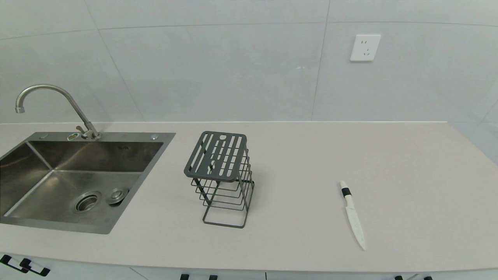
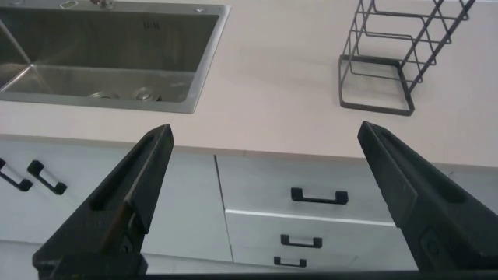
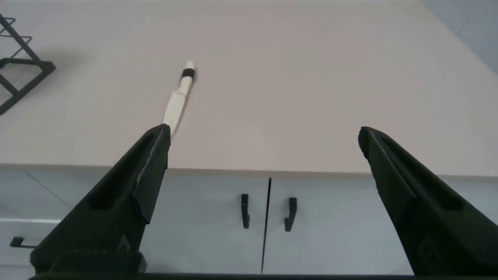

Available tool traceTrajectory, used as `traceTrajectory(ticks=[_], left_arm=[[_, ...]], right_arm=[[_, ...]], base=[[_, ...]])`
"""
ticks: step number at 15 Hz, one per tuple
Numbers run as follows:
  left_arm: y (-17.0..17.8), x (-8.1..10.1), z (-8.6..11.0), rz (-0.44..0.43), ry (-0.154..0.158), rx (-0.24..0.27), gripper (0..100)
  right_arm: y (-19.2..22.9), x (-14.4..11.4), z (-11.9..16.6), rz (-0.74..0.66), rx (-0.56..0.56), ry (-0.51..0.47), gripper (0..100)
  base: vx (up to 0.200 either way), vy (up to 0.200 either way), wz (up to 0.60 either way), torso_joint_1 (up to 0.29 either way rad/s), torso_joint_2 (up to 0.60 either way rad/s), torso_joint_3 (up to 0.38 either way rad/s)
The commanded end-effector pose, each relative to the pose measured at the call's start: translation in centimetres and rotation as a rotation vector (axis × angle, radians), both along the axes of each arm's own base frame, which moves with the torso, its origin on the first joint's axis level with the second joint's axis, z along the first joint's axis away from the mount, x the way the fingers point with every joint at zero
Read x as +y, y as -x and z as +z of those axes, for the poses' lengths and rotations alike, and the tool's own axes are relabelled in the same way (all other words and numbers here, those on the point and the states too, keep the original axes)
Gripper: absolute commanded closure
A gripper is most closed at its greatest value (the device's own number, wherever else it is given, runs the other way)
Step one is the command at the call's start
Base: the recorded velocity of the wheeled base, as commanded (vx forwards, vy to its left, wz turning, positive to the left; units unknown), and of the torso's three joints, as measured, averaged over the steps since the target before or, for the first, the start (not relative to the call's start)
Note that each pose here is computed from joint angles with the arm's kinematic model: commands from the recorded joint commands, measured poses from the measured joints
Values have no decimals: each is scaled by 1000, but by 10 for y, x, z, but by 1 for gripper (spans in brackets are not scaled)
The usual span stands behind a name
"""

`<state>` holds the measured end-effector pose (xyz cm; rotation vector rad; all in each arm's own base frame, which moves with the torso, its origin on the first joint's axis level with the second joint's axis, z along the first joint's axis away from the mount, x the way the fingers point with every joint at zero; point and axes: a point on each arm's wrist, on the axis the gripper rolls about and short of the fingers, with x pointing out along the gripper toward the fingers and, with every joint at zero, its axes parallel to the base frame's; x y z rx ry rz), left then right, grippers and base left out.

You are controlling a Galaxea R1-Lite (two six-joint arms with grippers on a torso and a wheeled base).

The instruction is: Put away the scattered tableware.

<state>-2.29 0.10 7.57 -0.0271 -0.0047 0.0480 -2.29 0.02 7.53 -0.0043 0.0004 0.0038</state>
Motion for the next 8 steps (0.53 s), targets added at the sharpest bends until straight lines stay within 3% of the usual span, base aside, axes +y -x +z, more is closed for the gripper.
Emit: traceTrajectory(ticks=[1, 5, 8], left_arm=[[0, 0, 0, 3, 1, 1, 0], [0, 0, 0, 1, 1, 1, 0], [0, 0, 0, 3, -2, 1, 0]], right_arm=[[0, 0, 0, -2, 1, 0, 0], [0, 0, 0, -2, 1, 0, 0], [0, 0, 0, -2, 1, -1, 0]], base=[[0, 0, 0, 295, -61, 227], [0, 0, 0, 322, -95, 220], [0, 0, 0, 154, -53, 90]])
